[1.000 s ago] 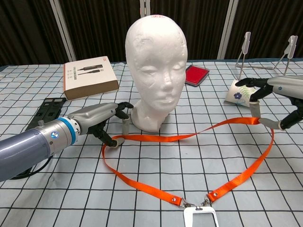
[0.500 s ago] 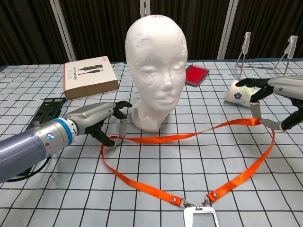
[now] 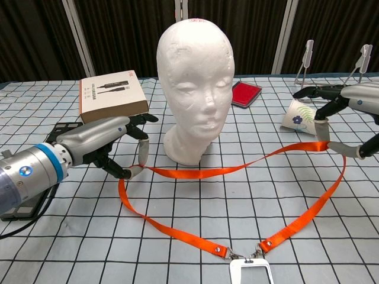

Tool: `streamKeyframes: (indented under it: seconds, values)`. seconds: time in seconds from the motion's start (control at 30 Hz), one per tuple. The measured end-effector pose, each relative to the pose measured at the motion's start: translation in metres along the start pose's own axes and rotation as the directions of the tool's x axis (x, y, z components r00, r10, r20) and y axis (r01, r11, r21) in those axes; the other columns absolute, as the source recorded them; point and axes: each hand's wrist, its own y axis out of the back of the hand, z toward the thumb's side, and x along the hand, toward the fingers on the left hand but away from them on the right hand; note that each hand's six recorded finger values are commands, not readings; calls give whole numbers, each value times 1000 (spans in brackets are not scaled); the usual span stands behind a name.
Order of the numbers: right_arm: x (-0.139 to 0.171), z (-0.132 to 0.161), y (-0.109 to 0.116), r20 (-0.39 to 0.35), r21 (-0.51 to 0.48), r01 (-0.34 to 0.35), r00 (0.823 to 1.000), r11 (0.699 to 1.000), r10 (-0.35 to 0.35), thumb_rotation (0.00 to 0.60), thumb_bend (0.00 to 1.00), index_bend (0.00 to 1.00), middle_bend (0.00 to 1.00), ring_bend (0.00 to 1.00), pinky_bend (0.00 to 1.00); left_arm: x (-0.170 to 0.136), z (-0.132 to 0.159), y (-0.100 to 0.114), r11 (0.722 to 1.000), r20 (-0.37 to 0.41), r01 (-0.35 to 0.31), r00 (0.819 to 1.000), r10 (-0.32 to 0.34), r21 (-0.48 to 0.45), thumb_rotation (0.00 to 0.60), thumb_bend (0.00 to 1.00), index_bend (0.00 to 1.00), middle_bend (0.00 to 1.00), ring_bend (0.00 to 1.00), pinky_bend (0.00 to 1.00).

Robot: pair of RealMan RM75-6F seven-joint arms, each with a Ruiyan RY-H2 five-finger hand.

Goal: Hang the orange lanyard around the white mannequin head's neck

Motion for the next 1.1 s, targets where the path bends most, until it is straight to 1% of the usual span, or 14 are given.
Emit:
streamKeyframes:
  seconds: [0.1,0.2,0.27,0.4,0.53,0.67,0.83,1.1]
  values:
    - [3,3,7,-26,33,36,999,999,-35,600,451,730,38,0,0,-13,0,8,999,7,-37,999,38,-20,600,519,732,0,0,0]
    - [7,5,15,-46,45,78,996,996,-76,600,451,730,40,0,0,-27,0,18,995,10,-75,997,76,-62,600,520,733,0,0,0]
    - [10,7,22,-60,38,102,993,994,-100,600,450,730,41,0,0,-36,-2,28,990,8,-102,995,104,-93,600,520,733,0,0,0]
    - [15,14,42,-99,3,157,983,988,-156,600,450,730,45,0,0,-48,-3,50,977,12,-159,987,162,-141,600,519,734,0,0,0]
    - [16,19,57,-113,-36,187,975,982,-190,600,451,730,46,0,0,-55,1,71,965,27,-196,979,204,-172,600,519,734,0,0,0]
    - [15,25,70,-118,-71,210,969,975,-217,600,451,730,46,0,0,-57,9,89,956,40,-223,971,235,-192,600,519,735,0,0,0]
    - [11,31,90,-108,-115,243,961,963,-256,600,450,729,47,0,0,-51,19,113,945,49,-250,963,265,-210,600,519,737,0,0,0]
    - [-1,37,113,-89,-164,281,951,946,-297,600,448,727,48,0,0,-37,25,143,939,11,-276,959,284,-205,600,520,734,0,0,0]
